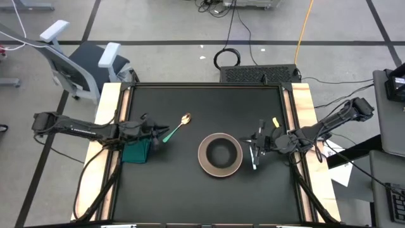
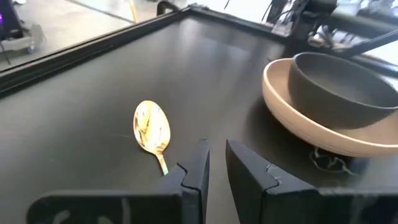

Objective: Set table place
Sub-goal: Put the blue spoon into the black bowl

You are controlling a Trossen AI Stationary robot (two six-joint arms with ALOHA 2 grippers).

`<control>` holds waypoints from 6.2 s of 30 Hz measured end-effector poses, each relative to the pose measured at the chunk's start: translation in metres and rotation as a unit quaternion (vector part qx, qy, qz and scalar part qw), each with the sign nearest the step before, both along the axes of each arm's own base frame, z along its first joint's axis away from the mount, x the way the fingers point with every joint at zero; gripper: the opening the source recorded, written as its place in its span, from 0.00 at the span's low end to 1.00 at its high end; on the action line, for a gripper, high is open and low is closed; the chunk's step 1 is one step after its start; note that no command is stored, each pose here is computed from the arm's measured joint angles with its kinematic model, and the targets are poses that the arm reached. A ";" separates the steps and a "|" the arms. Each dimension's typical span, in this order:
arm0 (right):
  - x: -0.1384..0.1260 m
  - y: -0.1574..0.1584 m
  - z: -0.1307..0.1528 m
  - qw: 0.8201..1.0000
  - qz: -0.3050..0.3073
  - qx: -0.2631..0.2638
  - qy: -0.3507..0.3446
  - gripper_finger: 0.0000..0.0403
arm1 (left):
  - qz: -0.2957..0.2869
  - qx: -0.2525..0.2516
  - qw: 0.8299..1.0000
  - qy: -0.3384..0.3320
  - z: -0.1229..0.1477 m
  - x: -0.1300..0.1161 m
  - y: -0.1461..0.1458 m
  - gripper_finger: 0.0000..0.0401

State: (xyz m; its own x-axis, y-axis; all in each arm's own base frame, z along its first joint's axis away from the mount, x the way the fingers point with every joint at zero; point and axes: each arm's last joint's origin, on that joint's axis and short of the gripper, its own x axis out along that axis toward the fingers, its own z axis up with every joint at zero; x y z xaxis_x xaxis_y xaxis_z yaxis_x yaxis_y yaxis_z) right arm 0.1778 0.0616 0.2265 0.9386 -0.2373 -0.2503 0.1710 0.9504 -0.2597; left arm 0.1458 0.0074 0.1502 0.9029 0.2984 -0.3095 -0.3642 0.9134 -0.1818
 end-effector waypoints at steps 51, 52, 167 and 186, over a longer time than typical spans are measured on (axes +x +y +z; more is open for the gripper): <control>-0.010 -0.002 -0.012 0.998 0.045 0.012 -0.043 0.00 | -0.009 -0.132 0.931 0.340 0.036 0.086 0.046 0.14; -0.010 -0.002 -0.012 0.998 0.045 0.011 -0.043 0.00 | -0.005 -0.132 0.926 0.354 0.037 0.090 0.047 0.14; -0.012 0.000 -0.017 0.995 0.067 0.048 -0.057 0.00 | -0.008 -0.089 0.851 0.518 -0.009 0.143 0.059 0.05; -0.011 0.000 -0.016 0.995 0.067 0.050 -0.061 0.00 | -0.063 -0.069 0.887 0.452 0.089 0.131 0.045 0.02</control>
